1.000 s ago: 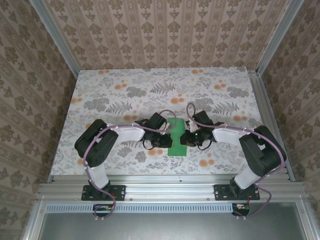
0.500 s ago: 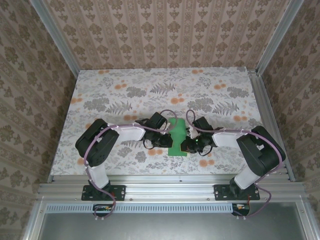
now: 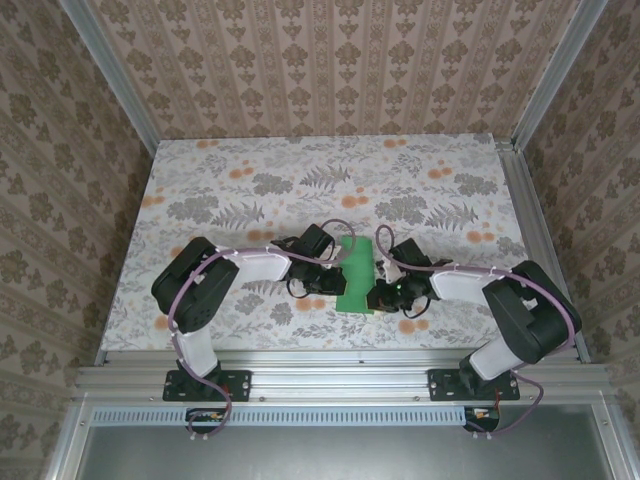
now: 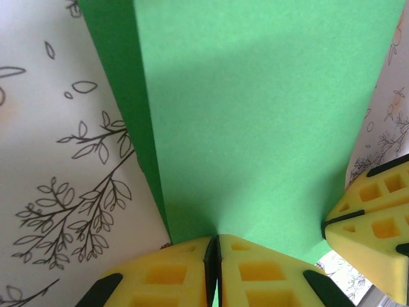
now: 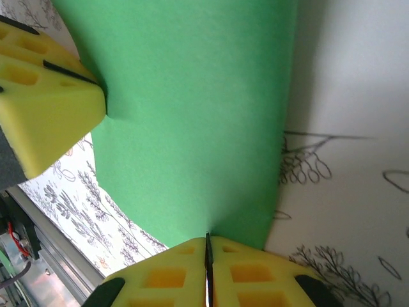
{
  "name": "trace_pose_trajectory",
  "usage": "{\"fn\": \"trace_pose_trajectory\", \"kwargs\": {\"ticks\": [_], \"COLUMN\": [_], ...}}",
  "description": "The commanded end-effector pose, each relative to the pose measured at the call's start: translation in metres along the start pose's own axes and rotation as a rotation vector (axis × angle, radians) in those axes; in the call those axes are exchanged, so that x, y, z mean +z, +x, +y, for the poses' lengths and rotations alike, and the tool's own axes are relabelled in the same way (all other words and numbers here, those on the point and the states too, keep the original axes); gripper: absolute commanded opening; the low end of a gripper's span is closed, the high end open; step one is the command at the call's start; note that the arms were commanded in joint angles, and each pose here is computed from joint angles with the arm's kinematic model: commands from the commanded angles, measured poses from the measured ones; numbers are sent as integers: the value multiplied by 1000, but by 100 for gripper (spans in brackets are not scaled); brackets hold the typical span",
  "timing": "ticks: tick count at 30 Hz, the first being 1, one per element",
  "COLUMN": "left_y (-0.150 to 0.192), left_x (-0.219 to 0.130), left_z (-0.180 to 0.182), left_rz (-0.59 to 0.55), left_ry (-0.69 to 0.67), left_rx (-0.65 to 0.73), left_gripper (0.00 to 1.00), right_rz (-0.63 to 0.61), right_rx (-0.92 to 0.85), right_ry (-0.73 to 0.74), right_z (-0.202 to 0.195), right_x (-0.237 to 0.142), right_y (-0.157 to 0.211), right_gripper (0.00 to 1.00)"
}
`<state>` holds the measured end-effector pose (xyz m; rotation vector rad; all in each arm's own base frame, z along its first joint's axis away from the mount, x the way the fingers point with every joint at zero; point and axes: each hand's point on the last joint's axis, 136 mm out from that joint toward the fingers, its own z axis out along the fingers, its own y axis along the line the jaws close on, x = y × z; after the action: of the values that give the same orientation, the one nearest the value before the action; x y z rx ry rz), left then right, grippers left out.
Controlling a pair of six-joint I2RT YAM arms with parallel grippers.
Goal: Fold a paper plane with a square sheet of paper (pick it up from the middle)
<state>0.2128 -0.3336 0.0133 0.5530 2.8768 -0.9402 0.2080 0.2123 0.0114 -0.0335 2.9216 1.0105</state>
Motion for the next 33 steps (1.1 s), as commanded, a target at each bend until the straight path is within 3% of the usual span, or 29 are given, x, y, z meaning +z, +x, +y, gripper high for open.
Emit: {"fn": "trace_pose_trajectory", "kwargs": {"ticks": [1, 8, 16, 25, 33], "left_y": [53, 53, 53, 57, 60], "left_x": [20, 20, 18, 14, 12], "left_z": [67, 65, 64, 69, 76], "left_rz": [159, 162, 159, 165, 172], "left_ry": [-238, -235, -239, -263, -290], "left_rx": [-62, -46, -29, -12, -5], "left_gripper": [13, 13, 13, 13, 13], "right_rz": [52, -102, -155, -152, -213], "right_rx": [49, 48, 88, 136, 190], "right_ry": [43, -105, -111, 16, 112], "right_z": [-7, 41, 37, -14, -53], "right_x": [-9, -36, -16, 3, -12], "right_y": [22, -29, -69, -79, -77], "right_gripper": [12, 10, 8, 6, 5]}}
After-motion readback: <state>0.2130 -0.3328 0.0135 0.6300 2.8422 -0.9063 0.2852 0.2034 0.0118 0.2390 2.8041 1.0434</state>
